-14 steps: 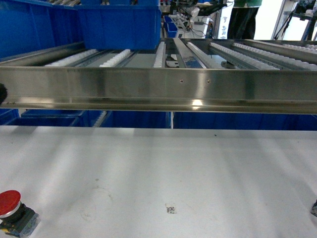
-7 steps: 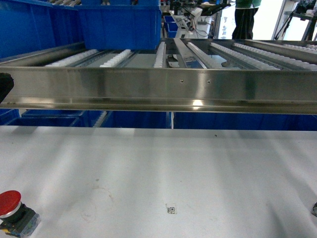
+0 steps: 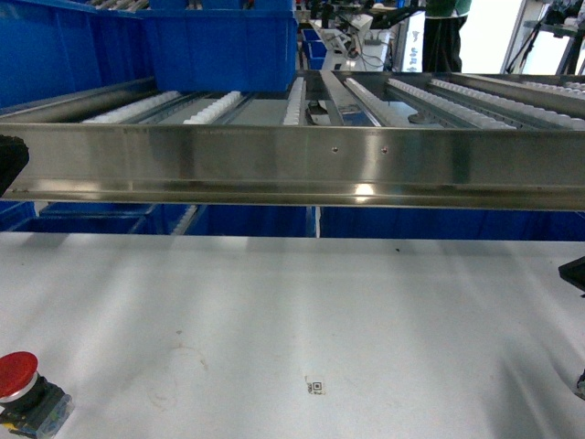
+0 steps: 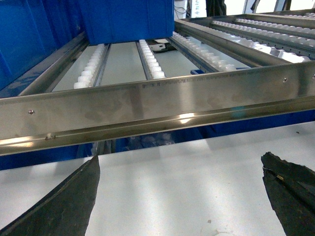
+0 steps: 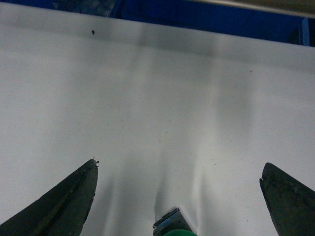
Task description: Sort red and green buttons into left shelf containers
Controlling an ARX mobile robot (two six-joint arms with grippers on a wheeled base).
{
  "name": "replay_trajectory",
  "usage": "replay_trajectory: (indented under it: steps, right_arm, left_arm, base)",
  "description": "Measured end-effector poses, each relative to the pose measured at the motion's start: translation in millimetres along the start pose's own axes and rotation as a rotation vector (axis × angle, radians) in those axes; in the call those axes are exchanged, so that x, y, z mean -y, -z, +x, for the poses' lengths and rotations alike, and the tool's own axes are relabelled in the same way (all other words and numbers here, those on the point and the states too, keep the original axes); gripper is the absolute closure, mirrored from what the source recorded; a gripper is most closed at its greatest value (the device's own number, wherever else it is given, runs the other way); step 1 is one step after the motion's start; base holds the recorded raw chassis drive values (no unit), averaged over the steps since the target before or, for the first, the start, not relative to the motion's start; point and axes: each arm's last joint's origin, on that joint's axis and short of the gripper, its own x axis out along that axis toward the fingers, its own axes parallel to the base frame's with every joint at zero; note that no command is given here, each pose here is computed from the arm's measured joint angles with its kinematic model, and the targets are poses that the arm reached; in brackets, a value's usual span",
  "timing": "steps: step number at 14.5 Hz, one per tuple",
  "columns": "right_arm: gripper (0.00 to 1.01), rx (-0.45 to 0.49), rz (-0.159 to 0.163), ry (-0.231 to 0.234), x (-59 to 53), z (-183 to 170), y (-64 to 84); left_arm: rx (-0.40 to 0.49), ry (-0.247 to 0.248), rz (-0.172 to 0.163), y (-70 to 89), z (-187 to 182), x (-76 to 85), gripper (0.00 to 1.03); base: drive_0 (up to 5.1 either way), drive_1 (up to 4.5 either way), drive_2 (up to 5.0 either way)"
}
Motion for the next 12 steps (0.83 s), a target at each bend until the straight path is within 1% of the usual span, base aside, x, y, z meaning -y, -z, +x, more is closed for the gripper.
replay_trajectory:
  steps: [2,3,4,5,9,11,12]
  right_arm:
    - [0.03,-0.042,0.014,-0.027,1.5,7.7,5.1]
    - [0.03,-0.038,0.015,-0.023,3.1,11.3,7.2]
    - [0.03,-0.084,0.029,-0.021,4.4,18.6,28.6]
    - [0.03,-0.100,0.030,-0.024,2.8,18.8,36.9]
    - [0.03,-0.138,0.006,-0.025,0.5,27.2,58.1]
    - [0.03,-0.153,-0.008,-0.015,0.7,31.8,65.3]
    - [0.03,-0.156,-0.014,-0.002,1.6,34.3,67.4]
  left_arm:
    - [0.000,0.000,0.000,0.0,0.0,0.0,0.05]
    - [0.000,0.000,0.000,0.0,0.0,0.0,0.05]
    - [-0.001,0.000,0.000,0.1,0.0,0.0,0.05]
    - [0.000,0.000,0.000,0.1,0.0,0.0,0.05]
    - [0.000,0.000,0.000,0.0,0.0,0.0,0.05]
    - [0.000,0.000,0.000,0.1,0.0,0.0,0.05]
    - [0.000,0.000,0.000,0.1,0.0,0.1,0.05]
  base:
    - [0.0,0.00,0.0]
    - [0.0,0.00,0.0]
    - [0.0,0.00,0.0]
    - [0.0,0.00,0.0]
    - [0.0,0.00,0.0]
    - [0.0,0.00,0.0]
    - [0.0,0.00,0.0]
